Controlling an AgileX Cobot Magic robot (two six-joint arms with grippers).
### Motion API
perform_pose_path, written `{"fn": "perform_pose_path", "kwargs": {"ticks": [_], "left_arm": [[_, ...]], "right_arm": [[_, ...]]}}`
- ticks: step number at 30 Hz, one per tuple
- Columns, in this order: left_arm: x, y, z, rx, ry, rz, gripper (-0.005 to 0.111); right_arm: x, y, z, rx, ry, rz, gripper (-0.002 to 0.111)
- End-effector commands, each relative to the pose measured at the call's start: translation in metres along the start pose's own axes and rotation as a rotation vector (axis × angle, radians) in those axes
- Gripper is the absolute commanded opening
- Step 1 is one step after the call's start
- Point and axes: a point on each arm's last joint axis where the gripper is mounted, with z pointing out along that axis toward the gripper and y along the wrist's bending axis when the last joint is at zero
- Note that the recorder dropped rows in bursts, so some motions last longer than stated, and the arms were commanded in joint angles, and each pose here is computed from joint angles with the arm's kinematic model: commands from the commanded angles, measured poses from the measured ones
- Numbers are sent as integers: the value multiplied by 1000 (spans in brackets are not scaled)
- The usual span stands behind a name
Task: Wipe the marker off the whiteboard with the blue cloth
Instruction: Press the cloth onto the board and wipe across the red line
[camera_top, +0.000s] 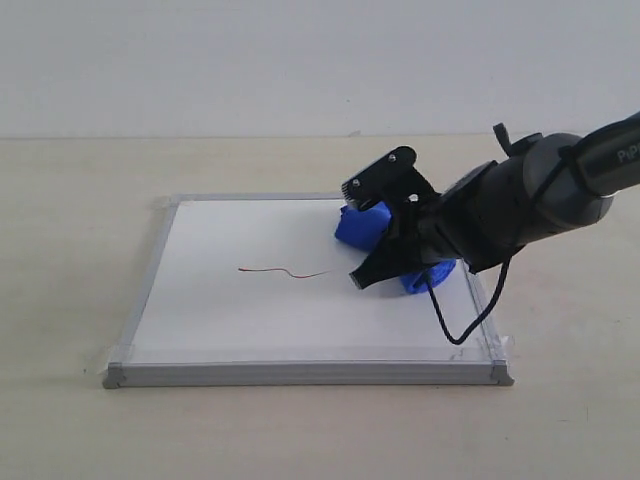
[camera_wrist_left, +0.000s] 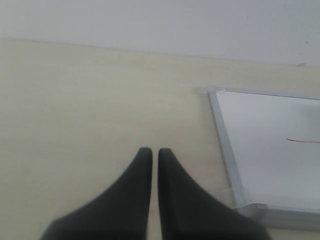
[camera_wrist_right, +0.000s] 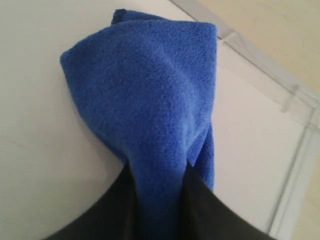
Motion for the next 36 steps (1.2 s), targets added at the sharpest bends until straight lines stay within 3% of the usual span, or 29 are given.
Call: {"fn": "perform_pose_path", "kwargs": {"ticks": [1,7,12,20,22,28,31,36], "left_arm": [[-3,0,-1,3,-22,-3,4],[-3,0,-1,3,-22,-3,4],[-3,0,-1,3,-22,-3,4],[-3,0,-1,3,-22,-3,4],[-3,0,-1,3,-22,-3,4],[-3,0,-1,3,-22,-3,4],[-3,0,-1,3,-22,-3,4],[-3,0,-1,3,-22,-3,4]], "right_arm": [[7,-3,0,25,52,-20,0],[3,-2,-16,-1,66,-84,0],[0,17,-28,-185,-11,-66,0],[-3,32,-32,-354,-68,-29,0],[-2,30,-32,-326,-58,-34,0],[14,-10,-23,43,105,-117,0],[16,-21,-20,55,108,-54,0],[13,-4,-16,-124,43,-41,0]]}}
